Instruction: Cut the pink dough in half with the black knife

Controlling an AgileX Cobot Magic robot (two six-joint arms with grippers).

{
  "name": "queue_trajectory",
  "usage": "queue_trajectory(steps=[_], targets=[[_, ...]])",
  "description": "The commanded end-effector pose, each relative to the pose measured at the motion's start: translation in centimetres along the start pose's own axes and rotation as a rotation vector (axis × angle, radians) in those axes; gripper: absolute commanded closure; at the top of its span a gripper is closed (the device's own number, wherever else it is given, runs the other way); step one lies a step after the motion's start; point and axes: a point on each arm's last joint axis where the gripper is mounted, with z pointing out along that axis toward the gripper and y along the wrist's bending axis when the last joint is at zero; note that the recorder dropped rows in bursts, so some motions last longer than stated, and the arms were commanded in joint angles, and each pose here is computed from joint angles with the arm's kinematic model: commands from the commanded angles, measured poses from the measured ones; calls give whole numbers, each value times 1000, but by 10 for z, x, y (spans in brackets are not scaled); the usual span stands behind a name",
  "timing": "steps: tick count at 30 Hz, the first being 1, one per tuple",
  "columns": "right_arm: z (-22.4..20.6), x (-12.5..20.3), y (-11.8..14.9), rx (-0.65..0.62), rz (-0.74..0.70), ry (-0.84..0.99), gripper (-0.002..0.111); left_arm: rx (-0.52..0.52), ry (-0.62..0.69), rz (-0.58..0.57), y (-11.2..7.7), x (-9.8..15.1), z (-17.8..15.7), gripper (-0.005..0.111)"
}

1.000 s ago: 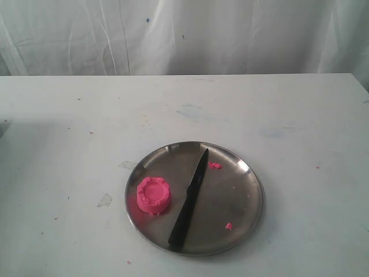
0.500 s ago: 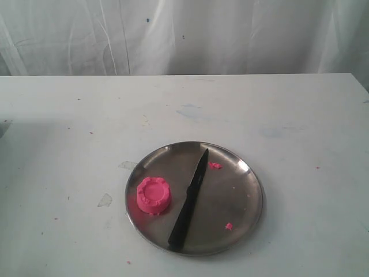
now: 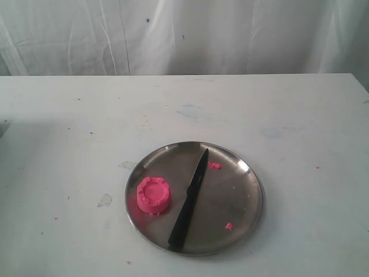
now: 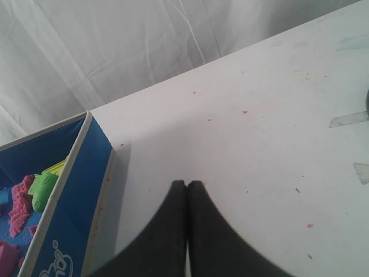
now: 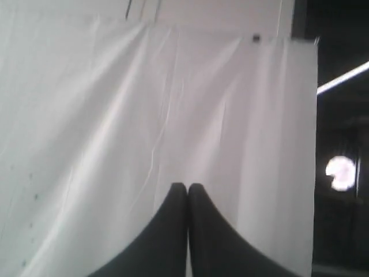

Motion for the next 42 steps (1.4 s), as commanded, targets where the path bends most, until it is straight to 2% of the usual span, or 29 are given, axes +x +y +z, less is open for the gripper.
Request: queue_trajectory(steps=[1,5,6,8,9,13,15,16,20,23,30,36,38,42], targets=[[40,52,0,-15,82,272,108,-3,0,-4,0,1,0,107],[63,117,1,-7,88,619,108,-3,0,-4,0,1,0,107],[68,138,0,28,132,749,108,-3,0,-4,0,1,0,107],[79,156,-4,96,189,895,108,-3,0,-4,0,1,0,107],[83,171,-7,133,174,1021,108,-3,0,-4,0,1,0,107],[100,192,-3,133,63,1366,108,-3,0,-4,0,1,0,107],[111,195,15,22,96,1467,108,-3,0,-4,0,1,0,107],[115,195,27,-51,130,1488,108,-3,0,-4,0,1,0,107],[120,183,92,-541,217,1446,108,-3,0,-4,0,1,0,107],[115,178,130,-732,258,1405,108,-3,0,-4,0,1,0,107],[98,208,181,-878,202,1511,108,-3,0,-4,0,1,0,107],[100,218,195,-936,188,1575,108,-3,0,-4,0,1,0,107],[101,219,196,-941,175,1558,103,-3,0,-4,0,1,0,107],[100,229,199,-941,167,1576,80,-3,0,-4,0,1,0,107]])
